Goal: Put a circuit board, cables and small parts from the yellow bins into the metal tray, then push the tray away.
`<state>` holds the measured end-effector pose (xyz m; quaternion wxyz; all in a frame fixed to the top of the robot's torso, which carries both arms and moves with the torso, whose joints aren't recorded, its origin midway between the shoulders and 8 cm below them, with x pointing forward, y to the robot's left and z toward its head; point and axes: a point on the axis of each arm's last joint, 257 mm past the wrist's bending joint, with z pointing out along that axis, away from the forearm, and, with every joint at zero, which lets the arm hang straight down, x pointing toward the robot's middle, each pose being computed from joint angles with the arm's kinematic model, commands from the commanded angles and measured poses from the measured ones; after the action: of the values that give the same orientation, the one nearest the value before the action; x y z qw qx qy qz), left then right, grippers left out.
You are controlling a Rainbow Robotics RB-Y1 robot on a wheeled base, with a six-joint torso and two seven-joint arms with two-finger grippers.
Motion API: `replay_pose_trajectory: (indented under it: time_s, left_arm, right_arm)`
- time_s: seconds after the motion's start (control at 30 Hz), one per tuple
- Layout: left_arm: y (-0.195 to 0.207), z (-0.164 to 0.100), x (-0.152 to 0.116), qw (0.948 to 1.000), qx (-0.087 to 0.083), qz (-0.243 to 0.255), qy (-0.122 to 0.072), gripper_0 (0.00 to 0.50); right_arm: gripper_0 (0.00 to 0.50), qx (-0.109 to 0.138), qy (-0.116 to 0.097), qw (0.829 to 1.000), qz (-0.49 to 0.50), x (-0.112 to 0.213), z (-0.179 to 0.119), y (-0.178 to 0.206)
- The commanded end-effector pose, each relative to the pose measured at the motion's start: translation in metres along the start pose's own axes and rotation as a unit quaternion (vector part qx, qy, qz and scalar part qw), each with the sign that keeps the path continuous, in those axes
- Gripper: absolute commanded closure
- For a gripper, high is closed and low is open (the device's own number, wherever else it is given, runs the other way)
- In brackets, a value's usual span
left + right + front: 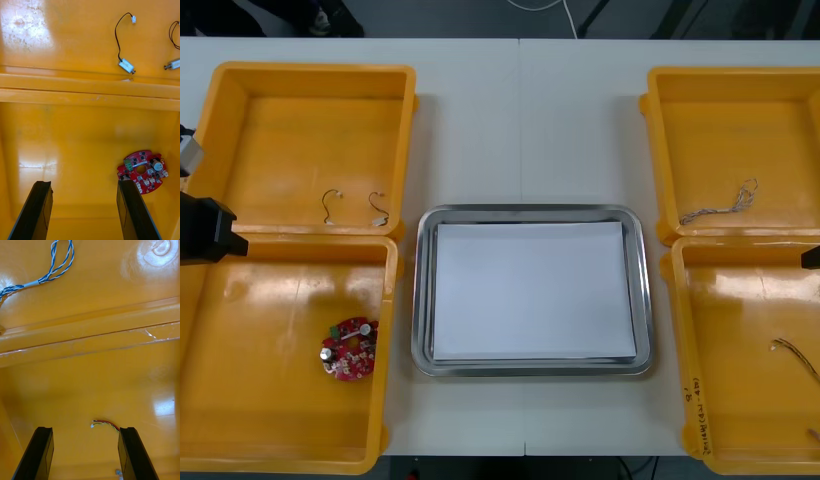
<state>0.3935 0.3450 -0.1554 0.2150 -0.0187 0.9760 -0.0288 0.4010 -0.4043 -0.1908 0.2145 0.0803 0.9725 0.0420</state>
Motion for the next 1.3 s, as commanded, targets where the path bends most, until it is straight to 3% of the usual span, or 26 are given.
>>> replay_pose_trajectory:
  time_s: [0.03,1.3]
  left_arm:
    - [0.0147,-0.0155,-0.0040,0.9987,-0.021,0.044,-0.013,0.000]
    - [0.0147,-0.0155,-0.0040,0.9987,-0.021,0.044,-0.013,0.000]
  right_arm:
    - [0.000,0.019,-0.022,0.999,-0.026,-0.0145,-0.0189,-0.0158]
    - [0.000,0.019,-0.022,0.999,-0.026,-0.0145,-0.0189,-0.0158]
